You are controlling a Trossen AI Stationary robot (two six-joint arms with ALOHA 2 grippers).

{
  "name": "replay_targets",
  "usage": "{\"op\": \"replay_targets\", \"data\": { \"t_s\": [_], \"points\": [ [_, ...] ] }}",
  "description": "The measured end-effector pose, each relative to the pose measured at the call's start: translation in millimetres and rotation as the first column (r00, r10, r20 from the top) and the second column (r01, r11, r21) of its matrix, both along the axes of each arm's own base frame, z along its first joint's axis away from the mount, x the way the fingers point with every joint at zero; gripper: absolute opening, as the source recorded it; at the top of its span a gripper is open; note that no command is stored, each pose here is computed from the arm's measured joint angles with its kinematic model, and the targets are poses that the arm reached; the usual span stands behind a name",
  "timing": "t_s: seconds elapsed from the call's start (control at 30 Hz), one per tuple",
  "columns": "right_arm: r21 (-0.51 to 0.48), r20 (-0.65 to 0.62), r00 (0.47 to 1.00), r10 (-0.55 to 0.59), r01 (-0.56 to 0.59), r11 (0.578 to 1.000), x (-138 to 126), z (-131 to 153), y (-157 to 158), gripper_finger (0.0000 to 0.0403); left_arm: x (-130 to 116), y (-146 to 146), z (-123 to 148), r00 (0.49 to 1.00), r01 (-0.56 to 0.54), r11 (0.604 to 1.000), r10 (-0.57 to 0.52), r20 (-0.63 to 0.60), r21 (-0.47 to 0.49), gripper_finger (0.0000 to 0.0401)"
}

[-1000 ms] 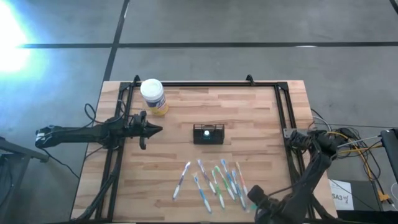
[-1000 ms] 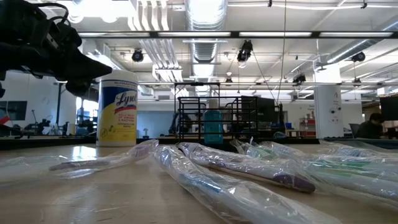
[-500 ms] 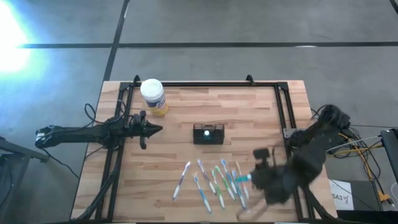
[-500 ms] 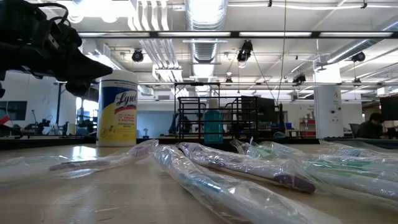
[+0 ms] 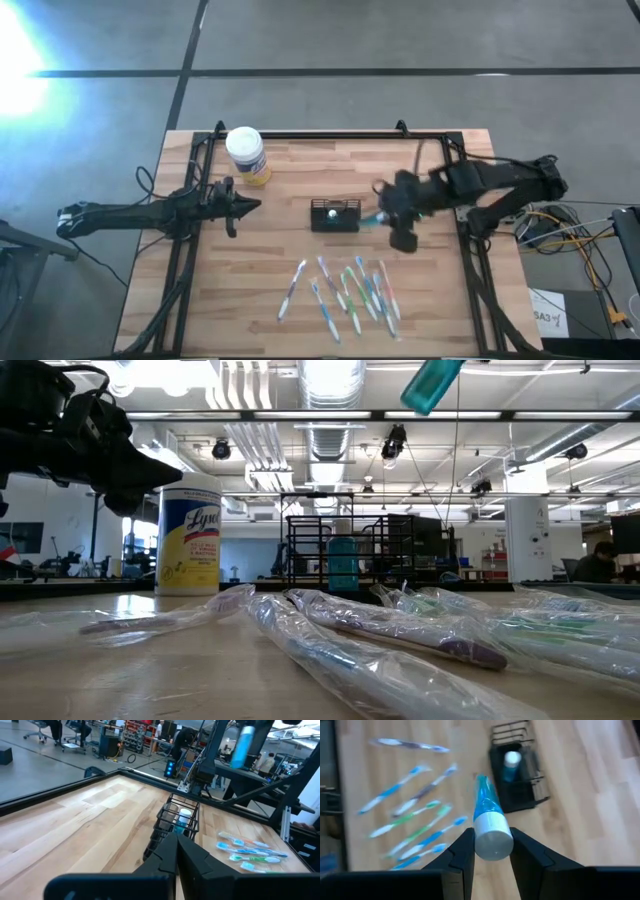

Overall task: Pick & Place toothbrushing station
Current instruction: Put the blue mouthwash into the wire organizer

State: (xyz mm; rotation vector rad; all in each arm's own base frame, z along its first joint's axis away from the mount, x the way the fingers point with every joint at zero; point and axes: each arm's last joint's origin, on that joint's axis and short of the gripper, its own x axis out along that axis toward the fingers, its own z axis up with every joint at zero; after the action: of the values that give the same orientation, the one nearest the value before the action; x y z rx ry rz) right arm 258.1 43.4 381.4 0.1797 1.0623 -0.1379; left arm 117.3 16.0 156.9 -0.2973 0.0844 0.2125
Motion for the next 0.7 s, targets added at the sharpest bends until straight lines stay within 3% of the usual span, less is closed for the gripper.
{"op": "replay_targets", "data": {
  "t_s": [0.1,0.3,0.47,0.7],
  "points": [
    [-0.022,-0.059,0.998,0.035,-0.036,0.999,17,-13,-17,0.0093,0,0,0,1.000,0.001,1.000,-0.001,-0.001,0.005,0.0013],
    [-0.116,-0.179,0.964,0.198,-0.221,0.968,49,-38,-33,0.0093,0,0,-2,1.000,0.001,1.000,-0.001,-0.020,0.005,0.0014],
    [-0.153,-0.224,0.931,0.289,-0.327,0.933,80,-37,-40,0.0093,0,0,-3,0.999,0.002,1.000,-0.002,-0.035,0.003,0.0010],
    [-0.157,-0.421,0.815,0.398,-0.498,0.853,117,-38,-40,0.0093,0,0,-4,0.999,0.006,1.000,-0.004,-0.047,0.027,0.0013]
  ]
}}
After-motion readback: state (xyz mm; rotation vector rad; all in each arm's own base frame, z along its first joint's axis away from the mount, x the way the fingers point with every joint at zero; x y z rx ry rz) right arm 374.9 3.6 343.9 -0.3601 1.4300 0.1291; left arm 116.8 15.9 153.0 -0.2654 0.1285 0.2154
